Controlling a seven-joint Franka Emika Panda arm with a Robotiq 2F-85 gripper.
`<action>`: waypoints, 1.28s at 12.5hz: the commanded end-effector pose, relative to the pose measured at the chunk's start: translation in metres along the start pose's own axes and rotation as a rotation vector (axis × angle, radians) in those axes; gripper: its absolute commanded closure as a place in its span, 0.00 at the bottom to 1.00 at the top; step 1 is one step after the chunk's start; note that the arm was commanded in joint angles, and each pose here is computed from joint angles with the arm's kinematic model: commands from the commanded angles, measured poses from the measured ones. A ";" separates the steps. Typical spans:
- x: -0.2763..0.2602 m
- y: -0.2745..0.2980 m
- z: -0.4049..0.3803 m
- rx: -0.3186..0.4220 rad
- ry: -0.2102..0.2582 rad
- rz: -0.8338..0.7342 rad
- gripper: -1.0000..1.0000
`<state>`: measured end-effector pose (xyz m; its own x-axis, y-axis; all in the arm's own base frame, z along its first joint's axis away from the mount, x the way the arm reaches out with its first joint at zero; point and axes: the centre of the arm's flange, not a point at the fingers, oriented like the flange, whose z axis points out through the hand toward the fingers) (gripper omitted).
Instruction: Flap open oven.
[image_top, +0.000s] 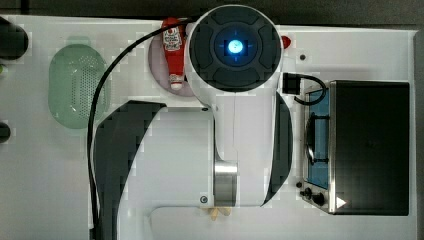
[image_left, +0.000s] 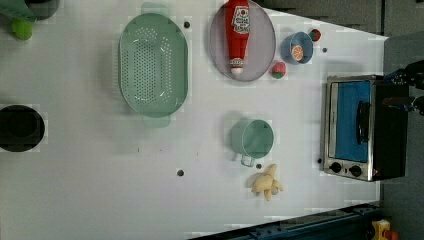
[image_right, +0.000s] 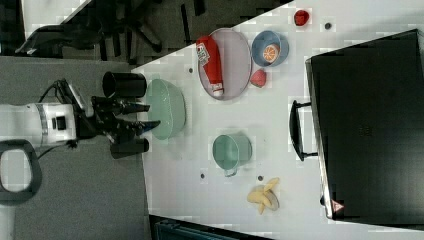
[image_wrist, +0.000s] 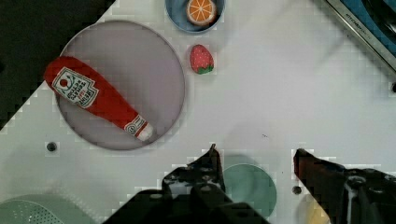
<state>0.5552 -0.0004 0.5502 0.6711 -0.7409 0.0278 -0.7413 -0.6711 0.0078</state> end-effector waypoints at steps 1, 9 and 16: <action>-0.037 0.121 -0.038 -0.039 -0.021 0.070 0.21; -0.037 0.122 -0.038 -0.039 -0.021 0.071 0.43; -0.016 0.141 -0.024 -0.030 -0.029 -0.023 0.82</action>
<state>0.4436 -0.0654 0.5682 0.6303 -0.7762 -0.0126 -0.7740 -0.6296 0.0672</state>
